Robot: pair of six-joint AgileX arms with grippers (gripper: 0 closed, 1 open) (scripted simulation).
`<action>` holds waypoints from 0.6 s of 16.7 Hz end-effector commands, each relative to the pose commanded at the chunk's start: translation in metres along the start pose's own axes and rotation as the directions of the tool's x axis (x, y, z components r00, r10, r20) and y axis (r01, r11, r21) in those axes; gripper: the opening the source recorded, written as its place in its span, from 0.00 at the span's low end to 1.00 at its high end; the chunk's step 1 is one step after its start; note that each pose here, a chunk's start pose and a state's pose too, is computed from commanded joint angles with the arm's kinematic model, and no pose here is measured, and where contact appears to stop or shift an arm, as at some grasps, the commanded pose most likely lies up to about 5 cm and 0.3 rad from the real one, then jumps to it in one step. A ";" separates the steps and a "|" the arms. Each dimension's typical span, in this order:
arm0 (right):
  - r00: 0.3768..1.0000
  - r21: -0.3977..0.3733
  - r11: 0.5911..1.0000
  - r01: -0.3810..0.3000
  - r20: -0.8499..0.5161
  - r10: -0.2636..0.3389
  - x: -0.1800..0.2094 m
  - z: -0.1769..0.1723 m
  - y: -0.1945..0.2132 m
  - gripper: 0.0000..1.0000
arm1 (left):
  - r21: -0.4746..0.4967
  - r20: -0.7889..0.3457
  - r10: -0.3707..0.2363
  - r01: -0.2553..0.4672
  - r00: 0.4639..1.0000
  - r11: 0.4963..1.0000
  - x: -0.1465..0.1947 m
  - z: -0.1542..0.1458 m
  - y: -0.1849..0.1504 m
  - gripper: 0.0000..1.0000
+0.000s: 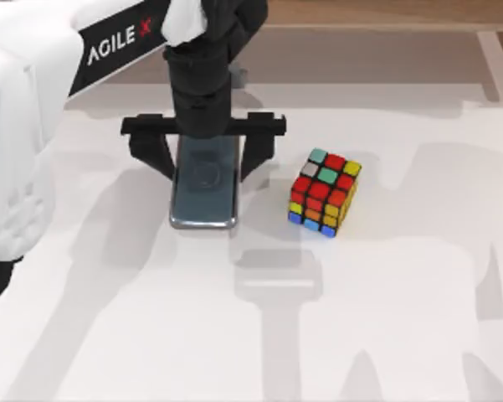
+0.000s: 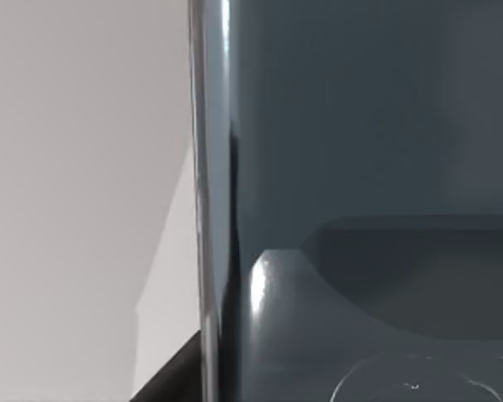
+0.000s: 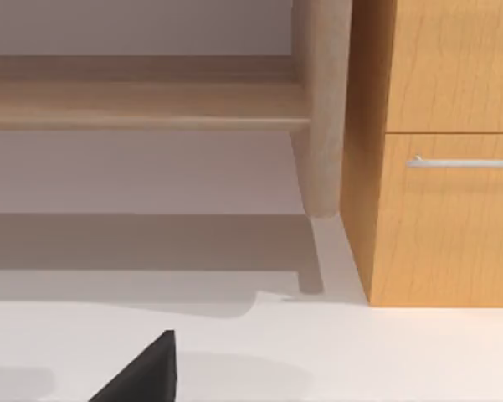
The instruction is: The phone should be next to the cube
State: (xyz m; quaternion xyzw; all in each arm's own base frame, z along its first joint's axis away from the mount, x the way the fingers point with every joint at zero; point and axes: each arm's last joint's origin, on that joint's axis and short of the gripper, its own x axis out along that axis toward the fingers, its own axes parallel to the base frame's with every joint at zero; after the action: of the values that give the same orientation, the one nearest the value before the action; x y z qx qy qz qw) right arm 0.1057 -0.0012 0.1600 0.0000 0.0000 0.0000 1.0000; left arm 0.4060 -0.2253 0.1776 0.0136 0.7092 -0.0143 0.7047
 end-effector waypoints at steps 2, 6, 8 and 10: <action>1.000 0.000 1.000 0.000 0.000 0.000 0.000 0.000 0.000 1.00 | 0.015 -0.010 -0.001 0.002 1.000 1.000 -0.002 -0.004 -0.002 0.00; 1.000 0.000 1.000 0.000 0.000 0.000 0.000 0.000 0.000 1.00 | 0.052 -0.024 -0.008 0.009 1.000 0.999 -0.008 -0.013 -0.008 0.00; 1.000 0.000 1.000 0.000 0.000 0.000 0.000 0.000 0.000 1.00 | 0.072 -0.026 -0.015 0.016 1.000 0.997 -0.013 -0.018 -0.011 0.00; 1.000 0.000 1.000 0.000 0.000 0.000 0.000 0.000 0.000 1.00 | 0.090 -0.023 -0.023 0.025 0.999 0.996 -0.019 -0.022 -0.014 0.00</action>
State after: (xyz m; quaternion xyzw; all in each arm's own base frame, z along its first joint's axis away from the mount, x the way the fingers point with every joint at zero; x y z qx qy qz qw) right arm 0.1057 -0.0012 0.1600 0.0000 0.0000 0.0000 1.0000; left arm 0.3834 -0.2381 0.1964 0.0370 0.7155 -0.0548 0.6954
